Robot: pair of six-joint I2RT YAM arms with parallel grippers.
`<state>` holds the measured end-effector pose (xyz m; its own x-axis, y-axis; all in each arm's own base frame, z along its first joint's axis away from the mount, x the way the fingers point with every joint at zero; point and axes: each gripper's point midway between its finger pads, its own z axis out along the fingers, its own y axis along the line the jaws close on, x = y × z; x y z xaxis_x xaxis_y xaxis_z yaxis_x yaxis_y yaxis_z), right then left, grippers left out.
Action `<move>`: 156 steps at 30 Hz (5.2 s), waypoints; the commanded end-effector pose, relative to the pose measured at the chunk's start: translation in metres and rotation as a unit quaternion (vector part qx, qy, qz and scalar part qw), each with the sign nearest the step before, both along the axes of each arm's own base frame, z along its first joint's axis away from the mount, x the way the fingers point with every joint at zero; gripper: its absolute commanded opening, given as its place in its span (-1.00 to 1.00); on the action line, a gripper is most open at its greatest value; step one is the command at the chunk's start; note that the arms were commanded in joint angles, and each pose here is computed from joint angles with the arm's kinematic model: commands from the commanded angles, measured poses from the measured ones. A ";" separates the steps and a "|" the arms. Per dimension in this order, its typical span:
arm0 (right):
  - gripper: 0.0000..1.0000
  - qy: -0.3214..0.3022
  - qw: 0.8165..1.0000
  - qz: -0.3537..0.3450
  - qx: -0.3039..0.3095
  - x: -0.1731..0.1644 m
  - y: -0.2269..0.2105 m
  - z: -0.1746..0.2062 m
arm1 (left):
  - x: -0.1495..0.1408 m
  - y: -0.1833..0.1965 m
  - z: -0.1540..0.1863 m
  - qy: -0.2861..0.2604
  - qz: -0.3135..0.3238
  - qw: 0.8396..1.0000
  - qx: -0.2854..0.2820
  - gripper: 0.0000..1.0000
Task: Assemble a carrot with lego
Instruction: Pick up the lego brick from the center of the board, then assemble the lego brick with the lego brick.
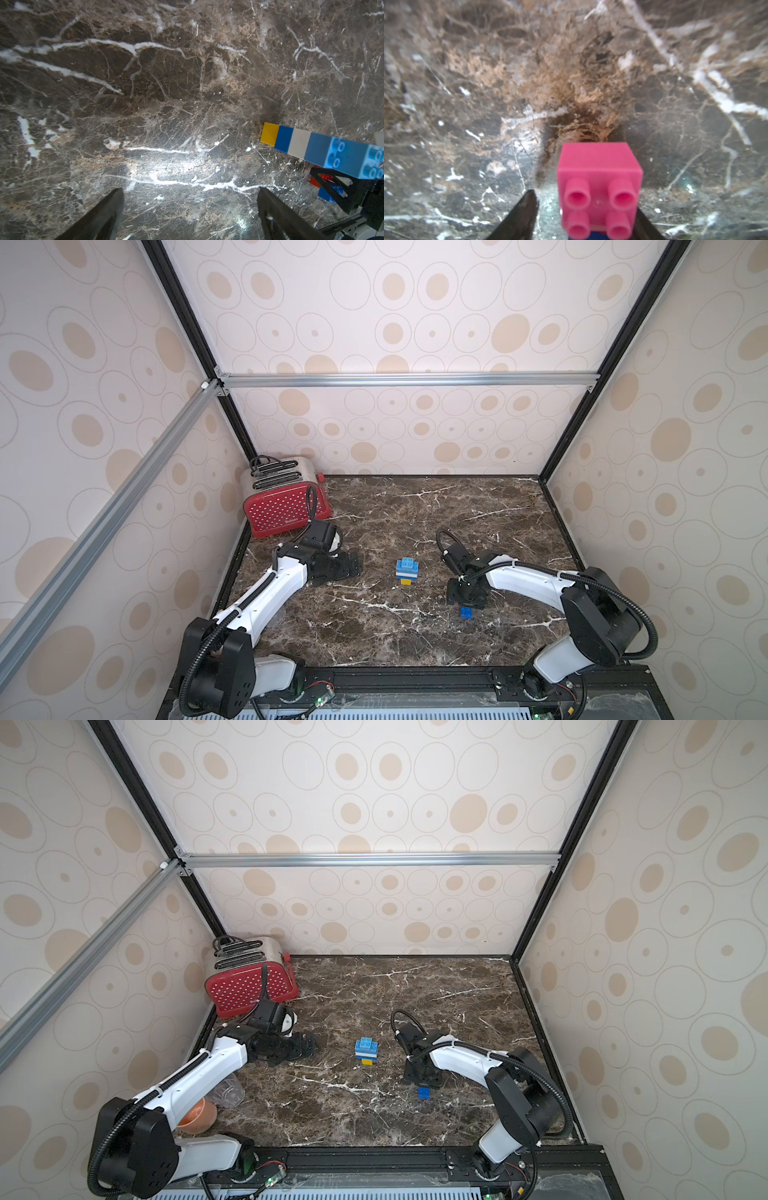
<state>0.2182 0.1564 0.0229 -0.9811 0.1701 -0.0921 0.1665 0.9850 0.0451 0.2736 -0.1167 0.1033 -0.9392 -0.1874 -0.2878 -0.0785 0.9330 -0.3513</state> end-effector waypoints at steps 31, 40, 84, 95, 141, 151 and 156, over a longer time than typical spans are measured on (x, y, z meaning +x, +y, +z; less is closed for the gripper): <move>-0.38 -0.017 0.999 0.011 -0.024 0.016 -0.002 0.018 | 0.000 0.005 -0.001 0.001 0.018 1.000 0.004 0.98; -0.47 -0.041 0.988 0.148 0.019 0.038 0.035 0.080 | 0.000 0.005 -0.002 0.002 0.012 1.000 0.004 0.98; -0.63 -0.051 0.775 0.630 -0.026 0.085 0.155 0.166 | 0.001 -0.003 -0.005 -0.016 -0.015 1.000 -0.013 0.98; -0.61 -0.033 0.731 0.681 -0.019 0.078 0.161 0.164 | 0.005 -0.011 -0.004 -0.027 -0.037 0.999 -0.025 0.98; -0.60 0.024 0.702 0.712 -0.016 0.063 0.167 0.116 | 0.002 -0.010 -0.009 -0.019 -0.037 0.999 -0.025 0.98; -0.60 0.017 0.705 0.709 -0.023 0.067 0.165 0.108 | 0.003 -0.011 -0.010 -0.017 -0.037 0.999 -0.025 0.98; -0.60 0.006 0.707 0.707 -0.021 0.069 0.165 0.108 | 0.003 -0.011 -0.010 -0.017 -0.038 0.999 -0.026 0.98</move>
